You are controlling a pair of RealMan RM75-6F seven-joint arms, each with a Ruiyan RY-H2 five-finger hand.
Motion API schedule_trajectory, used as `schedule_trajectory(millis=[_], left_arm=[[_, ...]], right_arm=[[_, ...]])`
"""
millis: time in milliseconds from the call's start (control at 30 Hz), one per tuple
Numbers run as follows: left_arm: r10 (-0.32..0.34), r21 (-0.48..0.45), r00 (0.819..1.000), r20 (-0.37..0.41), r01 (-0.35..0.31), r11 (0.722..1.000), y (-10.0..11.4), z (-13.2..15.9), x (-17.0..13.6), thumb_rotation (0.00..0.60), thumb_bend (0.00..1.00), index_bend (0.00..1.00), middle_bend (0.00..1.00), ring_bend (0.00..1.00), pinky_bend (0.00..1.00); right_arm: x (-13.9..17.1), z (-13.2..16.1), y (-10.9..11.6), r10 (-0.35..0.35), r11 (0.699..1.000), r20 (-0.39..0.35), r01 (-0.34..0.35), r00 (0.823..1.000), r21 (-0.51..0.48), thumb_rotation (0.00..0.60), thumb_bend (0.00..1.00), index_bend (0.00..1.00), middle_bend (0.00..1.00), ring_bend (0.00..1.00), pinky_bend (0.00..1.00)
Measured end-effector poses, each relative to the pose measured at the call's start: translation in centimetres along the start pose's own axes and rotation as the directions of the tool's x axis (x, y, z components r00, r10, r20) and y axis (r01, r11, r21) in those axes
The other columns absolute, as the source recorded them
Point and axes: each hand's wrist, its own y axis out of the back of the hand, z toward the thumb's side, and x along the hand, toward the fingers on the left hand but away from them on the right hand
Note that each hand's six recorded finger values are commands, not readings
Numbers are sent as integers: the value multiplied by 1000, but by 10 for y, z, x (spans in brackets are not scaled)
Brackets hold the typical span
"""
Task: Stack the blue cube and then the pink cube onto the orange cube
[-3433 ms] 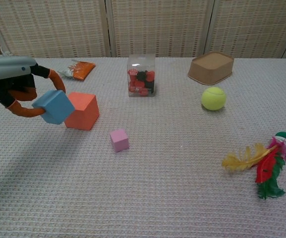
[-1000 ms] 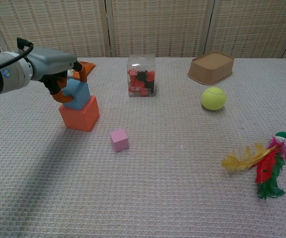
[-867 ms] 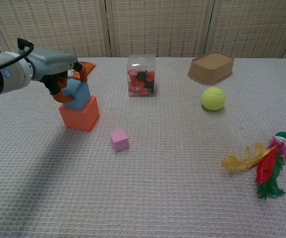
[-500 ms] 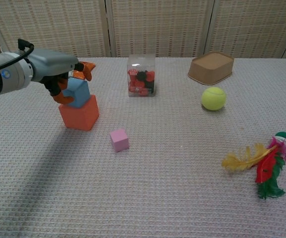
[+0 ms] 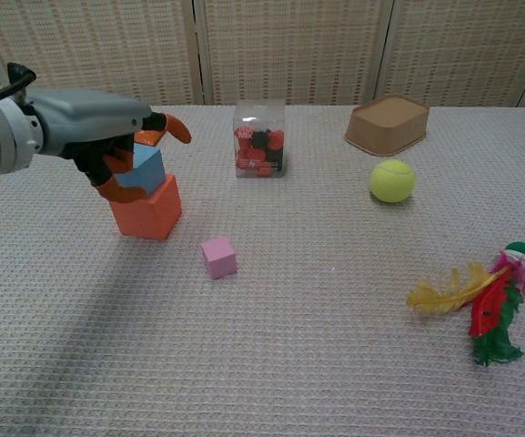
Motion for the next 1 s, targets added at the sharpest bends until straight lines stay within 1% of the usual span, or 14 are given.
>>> schedule_trajectory(millis=[133,200,267,400,500,633,767,900,1000], left_arm=[[0,10,997,76,-1,1000,-7,11,-19,600,367,124,1000,1000,1000],[-13,22,994,110,11,1000,-18,14,-27,600,366,124,1000,1000,1000],[-31,30,992,125,27,999,-32,14,-32,600,365,125,1000,1000,1000],[-49,25,991,126,46,999,-54,12,-28,600,363,134,1000,1000,1000],[-47,51,988,150,39,998,-66,12,-25,600,365,121,1000,1000,1000],[-3,122,981,196,-22,992,-73,15,-19,600,366,86,1000,1000,1000],[61,190,965,256,-112,975,-79,20,-14,600,368,88,1000,1000,1000],[81,234,948,308,-158,959,-88,22,-10,600,365,108,1000,1000,1000],[87,263,941,326,-178,948,-95,19,-2,600,365,131,1000,1000,1000]], right_arm=[[2,1,0,3,1000,-8,-3,1000,-3,600,107,0,0,0,0],[3,2,-1,7,1000,-14,-7,1000,-2,600,107,0,0,0,0],[4,4,-1,11,1000,-22,-11,1000,0,600,107,0,0,0,0],[5,4,-2,14,1000,-24,-14,1000,-1,600,107,0,0,0,0],[5,3,-2,16,1000,-21,-16,1000,-1,600,106,0,0,0,0],[4,3,-3,22,1000,-20,-22,1000,3,600,107,0,0,0,0],[4,3,-2,20,1000,-19,-20,1000,3,600,106,0,0,0,0],[4,3,-3,21,1000,-14,-21,1000,5,600,108,0,0,0,0],[2,2,-3,24,1000,-9,-24,1000,8,600,107,0,0,0,0]])
